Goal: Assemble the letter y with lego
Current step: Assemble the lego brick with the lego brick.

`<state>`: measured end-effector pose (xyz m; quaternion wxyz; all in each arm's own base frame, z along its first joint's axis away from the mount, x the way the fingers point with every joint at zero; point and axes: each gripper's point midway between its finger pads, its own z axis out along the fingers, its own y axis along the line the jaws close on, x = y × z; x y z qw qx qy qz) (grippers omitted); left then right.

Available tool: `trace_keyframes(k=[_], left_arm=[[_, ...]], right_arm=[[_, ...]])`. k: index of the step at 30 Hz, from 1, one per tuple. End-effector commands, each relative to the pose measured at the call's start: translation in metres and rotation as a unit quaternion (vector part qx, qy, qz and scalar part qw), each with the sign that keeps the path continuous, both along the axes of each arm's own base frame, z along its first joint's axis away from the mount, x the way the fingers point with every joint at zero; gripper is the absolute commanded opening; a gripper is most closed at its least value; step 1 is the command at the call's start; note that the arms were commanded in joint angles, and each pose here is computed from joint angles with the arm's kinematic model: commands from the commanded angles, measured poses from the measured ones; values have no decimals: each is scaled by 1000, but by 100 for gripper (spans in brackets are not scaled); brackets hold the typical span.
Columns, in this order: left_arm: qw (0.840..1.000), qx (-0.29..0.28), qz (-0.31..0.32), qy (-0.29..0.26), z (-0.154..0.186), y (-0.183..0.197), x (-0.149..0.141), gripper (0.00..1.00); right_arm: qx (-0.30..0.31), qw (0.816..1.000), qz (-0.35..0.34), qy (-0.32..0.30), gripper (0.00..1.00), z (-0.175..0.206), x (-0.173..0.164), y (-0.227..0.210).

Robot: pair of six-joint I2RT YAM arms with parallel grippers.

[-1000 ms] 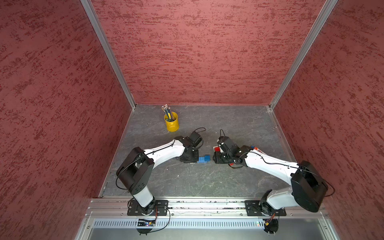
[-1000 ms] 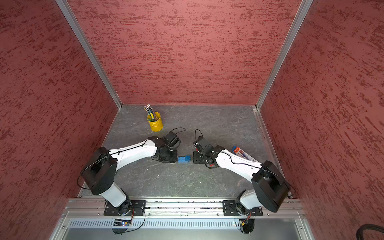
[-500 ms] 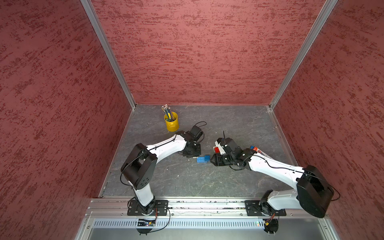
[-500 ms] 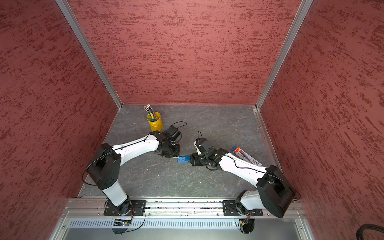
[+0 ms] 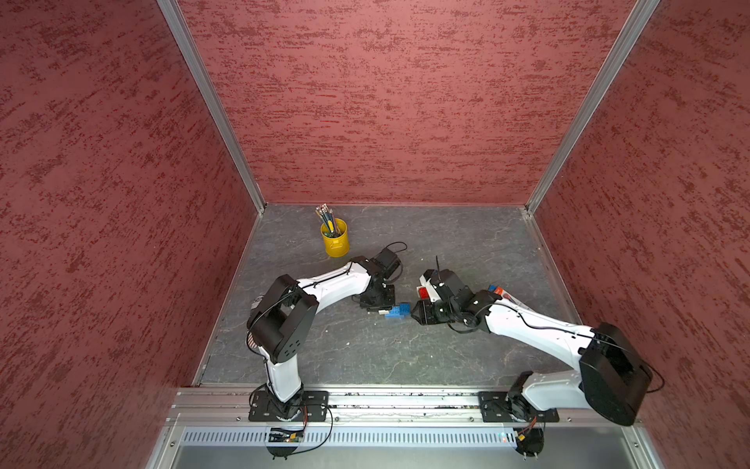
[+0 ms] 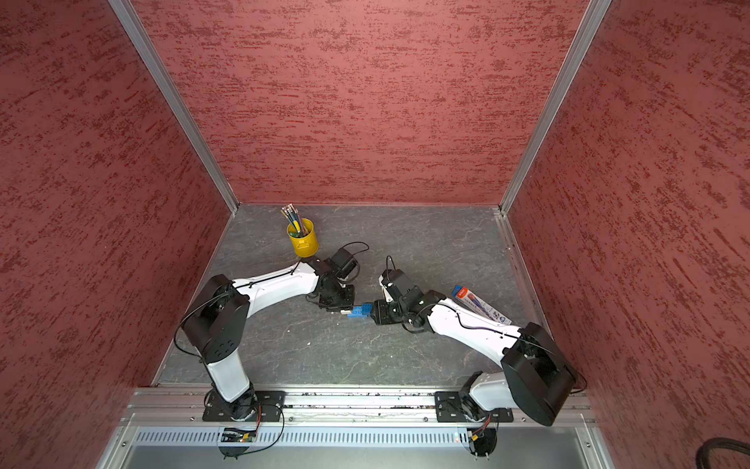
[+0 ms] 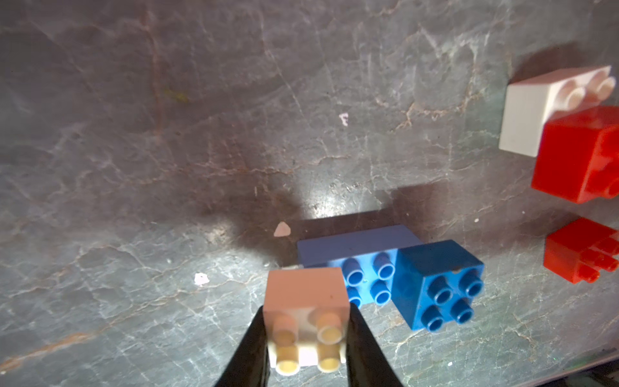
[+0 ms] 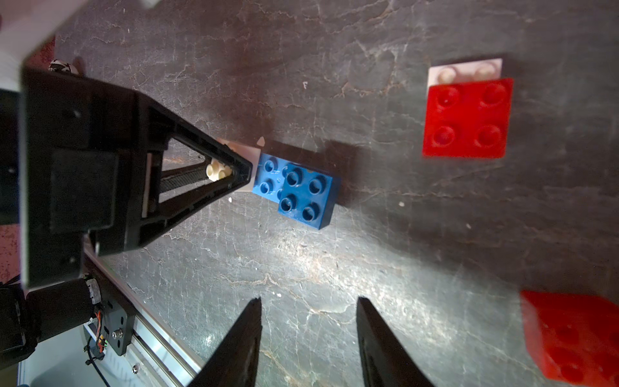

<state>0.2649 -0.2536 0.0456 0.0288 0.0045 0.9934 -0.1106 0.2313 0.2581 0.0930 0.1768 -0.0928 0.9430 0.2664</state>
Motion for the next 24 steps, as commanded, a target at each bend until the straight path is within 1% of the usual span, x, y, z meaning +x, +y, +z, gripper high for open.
trace_keyframes(k=[1, 8, 11, 16, 24], left_arm=[[1000, 11, -4, 10, -6, -2, -2, 25], [999, 43, -1, 12, -15, 7, -3, 22], [998, 65, -3, 15, -17, 11, -3, 20], [996, 84, -5, 13, -17, 14, -3, 20], [994, 108, -8, 18, -30, 8, -8, 10]], right_arm=[[-7, 1000, 0, -13, 49, 0, 6, -1], [-7, 1000, 0, -17, 48, 3, 7, -1], [-7, 1000, -1, -18, 48, 4, 7, -2], [-7, 1000, 0, -18, 48, 3, 7, -1], [-15, 1000, -5, -21, 48, 2, 8, -5]])
